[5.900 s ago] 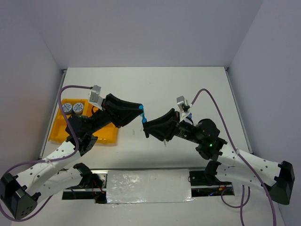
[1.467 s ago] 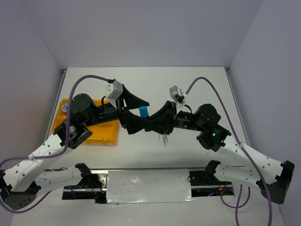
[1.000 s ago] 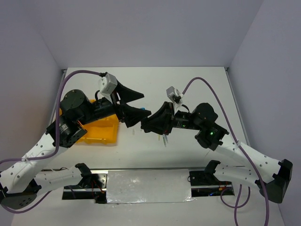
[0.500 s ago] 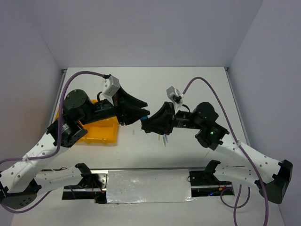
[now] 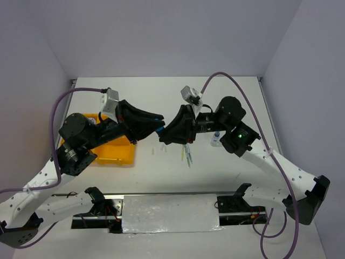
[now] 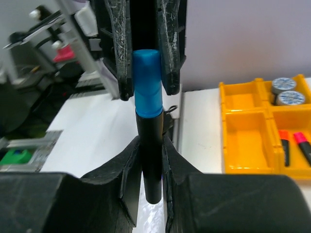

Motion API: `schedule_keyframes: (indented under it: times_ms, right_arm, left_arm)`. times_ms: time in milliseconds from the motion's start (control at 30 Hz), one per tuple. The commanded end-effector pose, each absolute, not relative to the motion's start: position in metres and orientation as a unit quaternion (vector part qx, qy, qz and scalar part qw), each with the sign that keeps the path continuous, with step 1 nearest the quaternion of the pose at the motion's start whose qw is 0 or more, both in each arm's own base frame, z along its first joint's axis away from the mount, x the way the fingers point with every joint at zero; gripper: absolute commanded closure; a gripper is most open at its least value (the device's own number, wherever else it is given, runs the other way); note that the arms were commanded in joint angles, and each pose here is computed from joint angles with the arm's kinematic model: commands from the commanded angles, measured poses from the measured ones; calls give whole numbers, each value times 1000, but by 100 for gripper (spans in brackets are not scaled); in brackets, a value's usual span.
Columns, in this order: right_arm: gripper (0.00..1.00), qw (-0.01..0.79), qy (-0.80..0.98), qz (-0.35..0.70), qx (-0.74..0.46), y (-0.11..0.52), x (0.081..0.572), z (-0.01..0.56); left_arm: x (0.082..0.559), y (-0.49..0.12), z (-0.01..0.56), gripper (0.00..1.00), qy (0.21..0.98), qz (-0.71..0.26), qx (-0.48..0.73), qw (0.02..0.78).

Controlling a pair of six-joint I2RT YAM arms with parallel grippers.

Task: Sort the stationery into containers
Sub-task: Close the pen cap on the pen.

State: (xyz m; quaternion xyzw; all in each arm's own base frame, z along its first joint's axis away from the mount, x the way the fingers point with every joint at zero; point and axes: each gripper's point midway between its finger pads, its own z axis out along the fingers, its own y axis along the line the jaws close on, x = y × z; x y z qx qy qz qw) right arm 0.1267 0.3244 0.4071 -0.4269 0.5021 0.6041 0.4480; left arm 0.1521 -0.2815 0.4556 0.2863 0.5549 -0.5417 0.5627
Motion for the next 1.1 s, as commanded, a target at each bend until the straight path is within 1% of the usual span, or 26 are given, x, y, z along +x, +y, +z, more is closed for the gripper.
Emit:
schedule_keyframes:
  times_ms: [0,33,67,100,167,300,433,600,867,967,1067]
  right_arm:
    - [100,574,353,591,-444,306,126,523]
    - [100,563,362,591,-450,308,129,523]
    - [100,574,345,587,-455,305,126,542]
    - [100,566,353,588,-457,312,135,541]
    - [100,561,344,594,-462,313,132,553]
    - [100,554,340,606,-458,321,138,554]
    - [100,560,338,599,-461,321,140,564]
    - [100,567,344,582,-471,321,144,574]
    - [100,570,347,563,-487,323,146,577]
    - [100,567,358,555,-493,323,148,570]
    - [100,558,379,540,-504,325,154,551]
  left_arm:
    - [126,-294,369,100,643,-559,314,420]
    - [123,-293,361,100,649,-558,318,409]
    - [116,-293,348,100,659,-559,323,386]
    - [113,-292,342,100,664,-561,325,374]
    - [109,-292,326,100,675,-560,325,354]
    - [99,-299,320,100,669,-573,327,342]
    - [96,-307,285,100,706,-549,329,303]
    - [88,-317,261,100,716,-553,324,277]
    - [72,-327,209,100,762,-520,322,213]
    - [68,-325,189,100,780,-501,322,192]
    - [71,-314,176,100,801,-466,327,186]
